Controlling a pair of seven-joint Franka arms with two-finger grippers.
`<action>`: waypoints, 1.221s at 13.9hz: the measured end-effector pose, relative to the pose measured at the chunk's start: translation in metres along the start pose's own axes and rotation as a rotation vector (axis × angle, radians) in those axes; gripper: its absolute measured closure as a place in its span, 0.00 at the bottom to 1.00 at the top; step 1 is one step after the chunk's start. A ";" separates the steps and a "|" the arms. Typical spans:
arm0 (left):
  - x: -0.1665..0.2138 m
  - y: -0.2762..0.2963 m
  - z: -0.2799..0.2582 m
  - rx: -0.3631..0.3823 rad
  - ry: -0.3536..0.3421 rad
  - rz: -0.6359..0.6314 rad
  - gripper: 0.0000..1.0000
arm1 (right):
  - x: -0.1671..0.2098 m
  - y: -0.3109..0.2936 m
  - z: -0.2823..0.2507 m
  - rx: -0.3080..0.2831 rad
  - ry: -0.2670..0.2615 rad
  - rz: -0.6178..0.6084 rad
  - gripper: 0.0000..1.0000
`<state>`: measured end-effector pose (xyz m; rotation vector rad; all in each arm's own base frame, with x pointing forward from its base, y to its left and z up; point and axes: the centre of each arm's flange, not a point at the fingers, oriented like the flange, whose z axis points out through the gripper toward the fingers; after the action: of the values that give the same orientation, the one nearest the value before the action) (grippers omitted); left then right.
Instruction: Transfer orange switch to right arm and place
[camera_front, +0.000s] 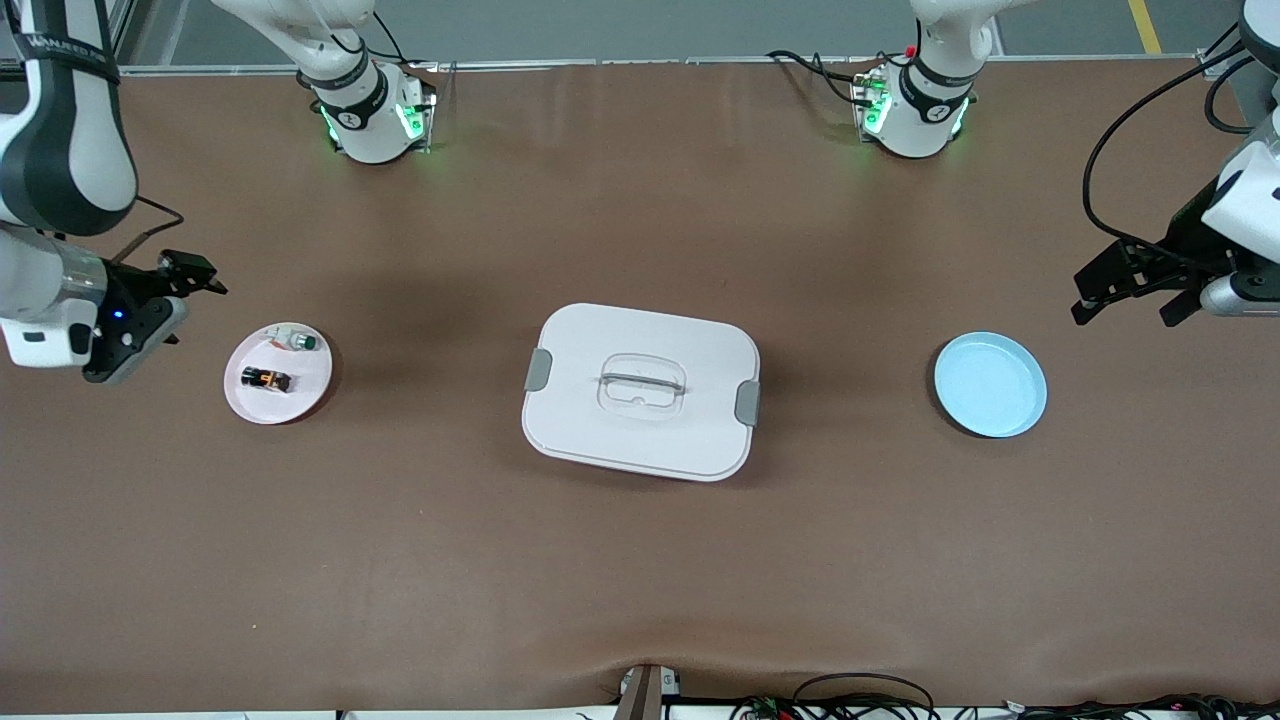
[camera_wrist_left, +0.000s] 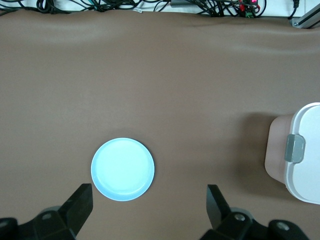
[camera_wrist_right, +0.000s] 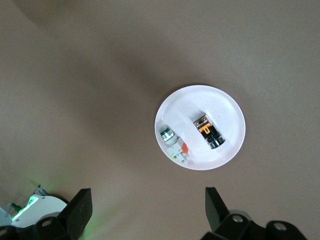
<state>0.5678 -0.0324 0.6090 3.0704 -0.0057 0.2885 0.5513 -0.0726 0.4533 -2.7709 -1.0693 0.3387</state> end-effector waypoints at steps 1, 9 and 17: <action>0.000 -0.001 -0.001 -0.002 -0.003 0.000 0.00 | -0.002 -0.003 -0.011 0.007 -0.007 0.027 0.00; 0.007 0.005 0.002 -0.009 -0.015 0.011 0.00 | 0.005 -0.023 -0.041 0.005 -0.044 0.176 0.00; 0.002 0.001 -0.015 -0.005 -0.097 0.003 0.00 | 0.017 -0.034 -0.062 -0.053 -0.029 0.239 0.00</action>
<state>0.5671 -0.0328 0.6238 3.0758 -0.0156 0.1392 0.5586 -0.0400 0.5181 -2.9558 -0.7626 0.3859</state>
